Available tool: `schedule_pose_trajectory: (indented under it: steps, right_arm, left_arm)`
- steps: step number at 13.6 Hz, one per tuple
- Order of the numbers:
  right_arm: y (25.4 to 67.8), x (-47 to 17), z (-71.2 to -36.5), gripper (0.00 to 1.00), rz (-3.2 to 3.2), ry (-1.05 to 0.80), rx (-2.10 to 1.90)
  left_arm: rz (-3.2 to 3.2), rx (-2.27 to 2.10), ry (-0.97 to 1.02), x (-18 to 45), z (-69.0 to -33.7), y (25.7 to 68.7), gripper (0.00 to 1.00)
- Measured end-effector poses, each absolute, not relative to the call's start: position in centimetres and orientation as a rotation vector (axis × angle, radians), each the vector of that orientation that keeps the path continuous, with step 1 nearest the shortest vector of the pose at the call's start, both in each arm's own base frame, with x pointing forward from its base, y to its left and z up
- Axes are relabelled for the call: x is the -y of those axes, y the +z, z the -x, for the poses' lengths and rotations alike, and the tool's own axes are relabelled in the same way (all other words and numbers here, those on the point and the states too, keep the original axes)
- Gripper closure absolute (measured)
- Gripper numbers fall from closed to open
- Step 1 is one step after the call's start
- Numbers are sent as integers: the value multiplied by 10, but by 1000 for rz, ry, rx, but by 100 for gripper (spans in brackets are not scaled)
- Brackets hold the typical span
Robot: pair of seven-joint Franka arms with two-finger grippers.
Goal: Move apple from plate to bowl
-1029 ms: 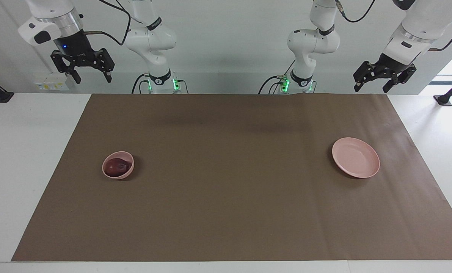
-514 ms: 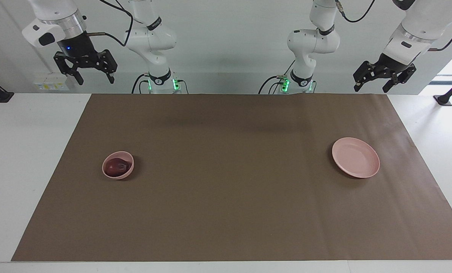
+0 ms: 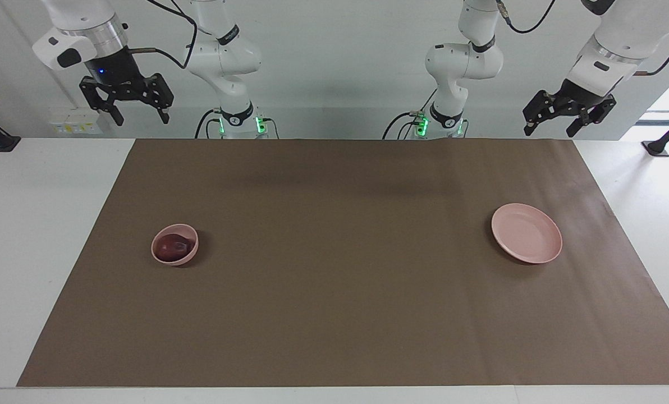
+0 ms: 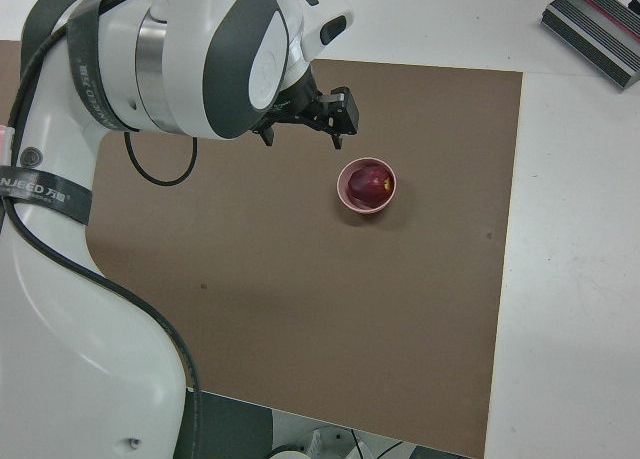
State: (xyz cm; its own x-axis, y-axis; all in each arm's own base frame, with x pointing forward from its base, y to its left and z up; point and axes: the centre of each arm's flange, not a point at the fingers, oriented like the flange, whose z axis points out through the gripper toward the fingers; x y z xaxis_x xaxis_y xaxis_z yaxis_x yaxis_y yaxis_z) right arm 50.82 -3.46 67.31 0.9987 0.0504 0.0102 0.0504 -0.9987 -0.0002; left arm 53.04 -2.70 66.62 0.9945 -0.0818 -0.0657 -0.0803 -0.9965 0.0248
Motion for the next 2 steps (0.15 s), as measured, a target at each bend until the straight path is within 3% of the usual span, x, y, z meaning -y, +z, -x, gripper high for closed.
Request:
schedule_pose_trajectory:
  steps: [2]
  right_arm:
    - [673,35,-508,0,3140,-16,79]
  left_arm:
    - [-3115,127,-104,27,-530,666,0]
